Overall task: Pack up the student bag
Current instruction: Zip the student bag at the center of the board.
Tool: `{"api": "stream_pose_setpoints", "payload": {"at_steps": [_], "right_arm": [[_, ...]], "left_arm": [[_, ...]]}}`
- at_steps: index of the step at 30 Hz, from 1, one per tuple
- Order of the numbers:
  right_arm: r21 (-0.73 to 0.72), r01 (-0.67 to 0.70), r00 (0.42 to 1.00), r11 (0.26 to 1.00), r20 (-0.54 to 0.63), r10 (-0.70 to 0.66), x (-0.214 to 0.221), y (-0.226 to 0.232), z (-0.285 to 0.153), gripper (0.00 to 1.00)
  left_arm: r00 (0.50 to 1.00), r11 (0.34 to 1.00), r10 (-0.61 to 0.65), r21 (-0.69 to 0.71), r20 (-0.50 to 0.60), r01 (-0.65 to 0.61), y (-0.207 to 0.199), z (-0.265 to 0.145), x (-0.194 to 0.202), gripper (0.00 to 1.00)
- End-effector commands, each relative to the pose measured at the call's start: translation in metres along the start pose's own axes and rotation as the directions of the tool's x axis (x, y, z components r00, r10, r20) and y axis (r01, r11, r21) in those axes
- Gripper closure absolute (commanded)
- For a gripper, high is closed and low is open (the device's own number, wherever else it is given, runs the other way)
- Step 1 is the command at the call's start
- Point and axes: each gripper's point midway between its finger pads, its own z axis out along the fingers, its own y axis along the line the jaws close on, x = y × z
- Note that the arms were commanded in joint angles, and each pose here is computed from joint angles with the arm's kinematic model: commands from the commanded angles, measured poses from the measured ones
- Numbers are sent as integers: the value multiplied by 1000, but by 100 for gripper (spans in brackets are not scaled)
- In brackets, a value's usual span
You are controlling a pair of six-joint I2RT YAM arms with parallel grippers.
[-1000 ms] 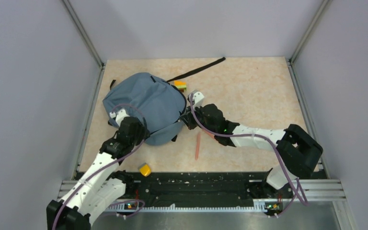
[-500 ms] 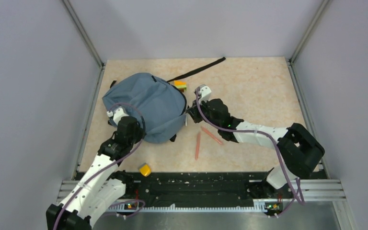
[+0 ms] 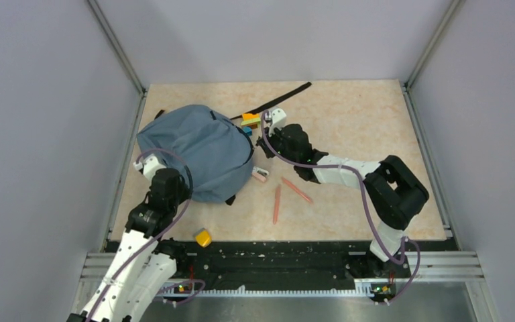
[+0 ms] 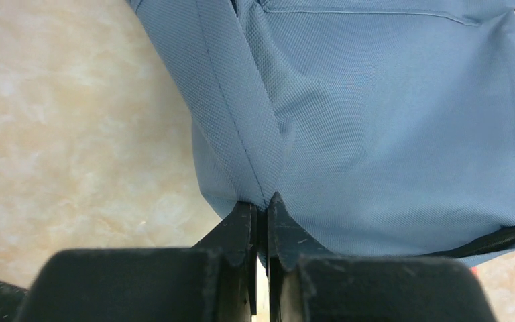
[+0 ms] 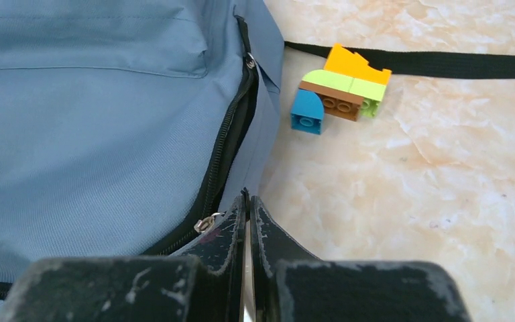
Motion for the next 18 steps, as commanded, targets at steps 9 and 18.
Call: {"api": "stream_pose_setpoints", "payload": {"at_steps": [9, 18], "right_arm": [[-216, 19, 990, 976, 142, 12, -49, 31, -22, 100], [-220, 7, 992, 976, 123, 21, -44, 32, -30, 100]], "left_arm": [[949, 957, 245, 107, 200, -270, -47, -42, -90, 41], [913, 693, 365, 601, 184, -399, -179, -52, -29, 28]]}}
